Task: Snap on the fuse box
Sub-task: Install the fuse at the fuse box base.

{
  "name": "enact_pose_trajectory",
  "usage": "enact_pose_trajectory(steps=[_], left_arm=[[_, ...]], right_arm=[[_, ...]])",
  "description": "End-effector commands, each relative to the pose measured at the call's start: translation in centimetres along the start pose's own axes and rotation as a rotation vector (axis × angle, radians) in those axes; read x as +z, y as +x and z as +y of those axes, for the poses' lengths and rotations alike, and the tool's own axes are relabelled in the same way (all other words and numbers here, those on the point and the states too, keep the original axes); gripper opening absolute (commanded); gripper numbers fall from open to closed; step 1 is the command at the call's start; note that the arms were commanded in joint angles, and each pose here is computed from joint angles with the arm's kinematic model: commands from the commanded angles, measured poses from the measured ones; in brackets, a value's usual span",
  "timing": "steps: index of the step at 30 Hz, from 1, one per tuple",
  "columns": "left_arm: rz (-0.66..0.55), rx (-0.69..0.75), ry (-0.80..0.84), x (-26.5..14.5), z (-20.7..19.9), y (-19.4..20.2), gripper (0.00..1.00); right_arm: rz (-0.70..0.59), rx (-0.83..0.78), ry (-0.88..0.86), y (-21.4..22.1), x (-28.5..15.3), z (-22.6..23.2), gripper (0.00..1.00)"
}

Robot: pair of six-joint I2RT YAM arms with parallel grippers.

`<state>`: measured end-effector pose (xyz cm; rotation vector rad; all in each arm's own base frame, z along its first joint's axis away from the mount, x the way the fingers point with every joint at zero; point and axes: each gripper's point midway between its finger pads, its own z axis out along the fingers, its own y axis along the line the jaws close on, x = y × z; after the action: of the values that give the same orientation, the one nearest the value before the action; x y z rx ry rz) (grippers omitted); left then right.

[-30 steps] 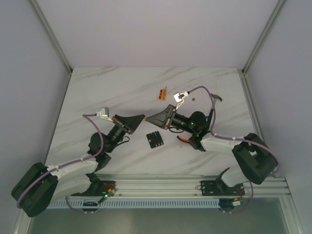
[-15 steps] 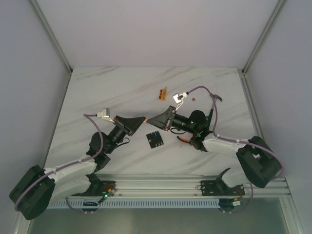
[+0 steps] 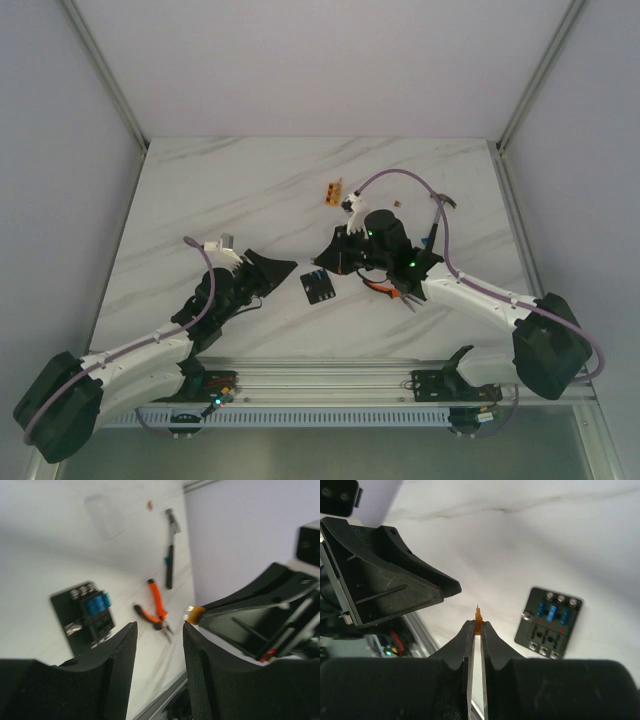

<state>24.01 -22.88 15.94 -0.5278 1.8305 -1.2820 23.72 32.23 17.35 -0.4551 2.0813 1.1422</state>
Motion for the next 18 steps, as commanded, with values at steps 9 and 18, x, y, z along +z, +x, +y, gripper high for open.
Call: enact_pose_trajectory(steps=[9, 18], left_arm=[[0.216, -0.017, -0.203, -0.1, 6.4, 5.1, 0.52], [0.285, -0.051, -0.269, 0.5, 8.5, 7.6, 0.47]], right_arm=[[0.361, -0.121, 0.411, 5.9, -1.3, -5.3, 0.00], [0.484, -0.176, 0.503, 8.0, 0.3, -6.0, 0.00]])
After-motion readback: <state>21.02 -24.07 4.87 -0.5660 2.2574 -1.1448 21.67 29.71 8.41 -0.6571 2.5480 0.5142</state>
